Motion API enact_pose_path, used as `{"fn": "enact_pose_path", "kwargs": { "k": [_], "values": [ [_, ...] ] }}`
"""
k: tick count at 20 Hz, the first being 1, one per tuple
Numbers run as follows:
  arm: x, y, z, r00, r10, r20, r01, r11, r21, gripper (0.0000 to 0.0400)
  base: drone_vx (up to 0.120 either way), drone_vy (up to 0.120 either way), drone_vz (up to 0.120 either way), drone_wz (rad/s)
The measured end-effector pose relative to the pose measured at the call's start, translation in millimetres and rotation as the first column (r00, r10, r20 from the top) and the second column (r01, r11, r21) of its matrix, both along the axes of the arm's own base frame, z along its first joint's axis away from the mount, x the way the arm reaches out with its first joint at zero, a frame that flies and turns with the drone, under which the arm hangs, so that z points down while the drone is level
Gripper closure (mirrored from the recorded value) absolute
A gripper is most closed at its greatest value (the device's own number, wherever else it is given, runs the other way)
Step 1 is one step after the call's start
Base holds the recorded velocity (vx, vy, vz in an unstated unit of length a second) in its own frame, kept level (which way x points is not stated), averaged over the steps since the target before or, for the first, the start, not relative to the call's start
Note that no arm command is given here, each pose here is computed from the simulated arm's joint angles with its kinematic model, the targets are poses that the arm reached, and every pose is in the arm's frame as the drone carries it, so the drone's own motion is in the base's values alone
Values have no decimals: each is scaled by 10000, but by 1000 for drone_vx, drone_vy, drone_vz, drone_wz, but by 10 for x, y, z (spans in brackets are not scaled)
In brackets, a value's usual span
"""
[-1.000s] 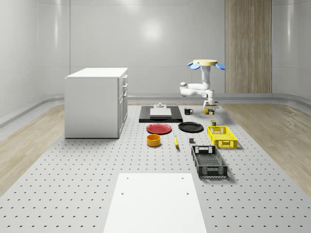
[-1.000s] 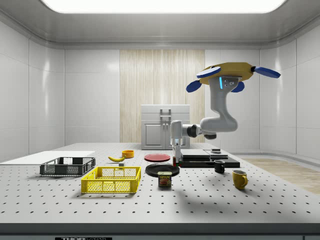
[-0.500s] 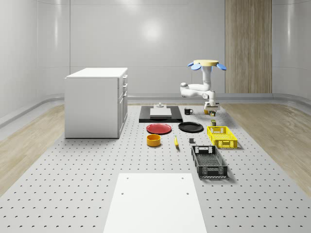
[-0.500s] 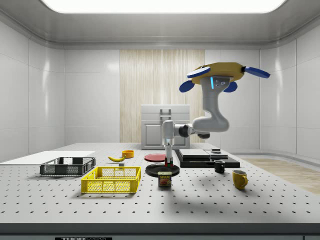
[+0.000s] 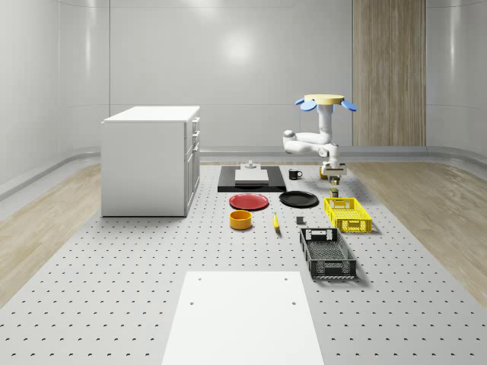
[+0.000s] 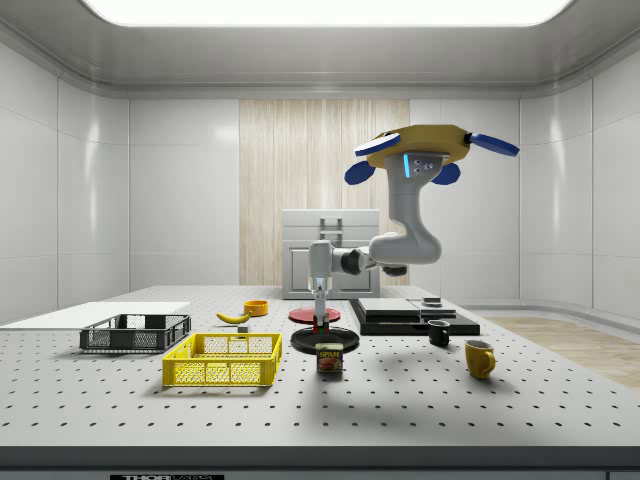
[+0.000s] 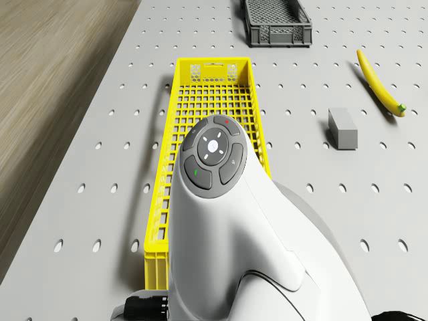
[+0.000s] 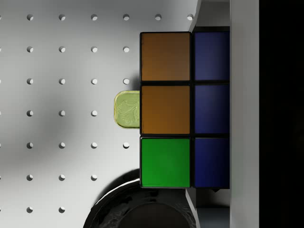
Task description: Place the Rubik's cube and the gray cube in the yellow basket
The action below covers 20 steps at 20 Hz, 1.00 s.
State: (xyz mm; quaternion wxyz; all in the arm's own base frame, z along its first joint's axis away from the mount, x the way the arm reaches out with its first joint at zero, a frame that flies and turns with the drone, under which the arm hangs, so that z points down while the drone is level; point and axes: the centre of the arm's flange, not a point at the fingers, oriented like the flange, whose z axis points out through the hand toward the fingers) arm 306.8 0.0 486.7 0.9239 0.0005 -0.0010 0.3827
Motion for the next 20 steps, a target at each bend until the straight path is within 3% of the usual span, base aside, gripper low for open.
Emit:
{"fn": "enact_pose_path", "kwargs": {
  "k": [20],
  "values": [
    [0,0,0,10000,0,0,0,10000,0,75,120,0,0,0]
  ]
}}
